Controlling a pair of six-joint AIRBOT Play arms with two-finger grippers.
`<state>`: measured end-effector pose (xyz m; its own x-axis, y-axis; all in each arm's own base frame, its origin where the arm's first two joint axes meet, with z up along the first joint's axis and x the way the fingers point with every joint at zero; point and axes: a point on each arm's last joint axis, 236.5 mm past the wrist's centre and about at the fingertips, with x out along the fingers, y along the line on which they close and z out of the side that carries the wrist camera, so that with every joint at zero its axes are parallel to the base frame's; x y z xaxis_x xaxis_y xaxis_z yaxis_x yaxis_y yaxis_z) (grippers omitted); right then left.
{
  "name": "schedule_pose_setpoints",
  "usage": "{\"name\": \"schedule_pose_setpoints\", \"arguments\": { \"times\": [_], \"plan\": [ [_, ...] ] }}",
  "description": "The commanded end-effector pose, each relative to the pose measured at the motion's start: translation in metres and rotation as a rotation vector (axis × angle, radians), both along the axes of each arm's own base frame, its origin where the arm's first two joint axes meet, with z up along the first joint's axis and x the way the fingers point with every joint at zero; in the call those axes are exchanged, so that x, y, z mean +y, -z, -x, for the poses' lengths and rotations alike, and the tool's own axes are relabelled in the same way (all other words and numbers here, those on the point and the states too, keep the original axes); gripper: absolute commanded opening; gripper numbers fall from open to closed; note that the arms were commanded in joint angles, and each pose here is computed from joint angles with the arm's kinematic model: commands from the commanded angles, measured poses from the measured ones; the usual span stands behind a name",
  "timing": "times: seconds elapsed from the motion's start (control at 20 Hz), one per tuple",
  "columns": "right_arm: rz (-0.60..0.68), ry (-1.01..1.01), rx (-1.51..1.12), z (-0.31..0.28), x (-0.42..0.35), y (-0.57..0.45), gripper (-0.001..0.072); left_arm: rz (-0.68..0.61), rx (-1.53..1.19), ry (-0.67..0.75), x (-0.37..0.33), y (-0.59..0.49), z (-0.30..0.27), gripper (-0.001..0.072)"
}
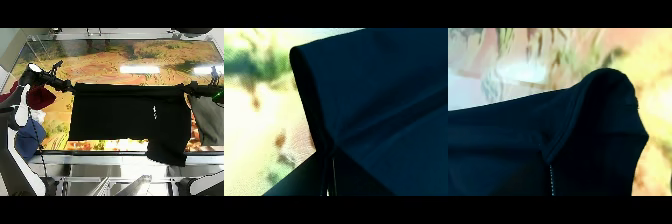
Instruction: Fold the shirts.
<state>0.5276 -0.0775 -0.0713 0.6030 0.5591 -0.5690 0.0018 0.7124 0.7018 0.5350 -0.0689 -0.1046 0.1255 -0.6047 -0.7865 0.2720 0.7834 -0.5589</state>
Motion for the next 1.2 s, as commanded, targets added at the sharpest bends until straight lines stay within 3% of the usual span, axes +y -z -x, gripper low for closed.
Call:
{"name": "schedule_pose_setpoints", "arguments": {
  "times": [0.0,0.1,0.2,0.25,0.35,0.4,0.45,0.55,0.6,0.65,0.95,1.15],
  "plan": [
    [0.014,0.018,-0.004,-0.003,-0.004,0.002,0.0019,0.001,0.0,0.0,-0.002,0.0,0.0,0.0014],
    [0.013,0.016,-0.003,-0.003,-0.003,0.002,0.0035,0.005,0.015,-0.009,-0.003,-0.001,0.001,0.0015],
    [-0.014,0.036,0.022,-0.001,-0.005,-0.001,0.0399,0.012,0.046,-0.015,-0.003,-0.004,0.005,0.0017],
    [-0.03,0.042,0.039,0.003,-0.006,-0.004,0.0404,0.016,0.061,-0.011,-0.002,-0.009,0.008,0.0025],
    [-0.038,0.059,0.081,0.012,-0.013,-0.011,0.0403,0.027,0.085,-0.009,0.004,-0.025,0.012,0.0511],
    [-0.039,0.068,0.11,0.018,-0.017,-0.015,0.0395,0.031,0.097,-0.021,0.006,-0.032,0.012,0.0694],
    [-0.039,0.063,0.131,0.026,-0.02,-0.021,0.0339,0.036,0.116,-0.039,0.01,-0.04,0.013,0.0705],
    [-0.063,0.039,0.147,0.04,-0.019,-0.04,0.0334,0.041,0.139,-0.081,0.022,-0.054,0.017,0.0704],
    [-0.078,0.016,0.147,0.047,-0.015,-0.053,0.0121,0.045,0.151,-0.096,0.027,-0.062,0.021,0.0704],
    [-0.08,-0.003,0.151,0.055,-0.012,-0.064,0.002,0.047,0.166,-0.107,0.032,-0.067,0.029,0.0704],
    [0.003,-0.041,0.293,0.139,0.017,-0.075,0.0018,0.109,0.446,-0.102,0.025,-0.051,0.154,0.0695],
    [0.036,0.029,0.281,0.194,0.047,-0.072,0.0019,-0.001,0.597,-0.108,0.023,-0.009,0.252,0.0695]
  ]
}}
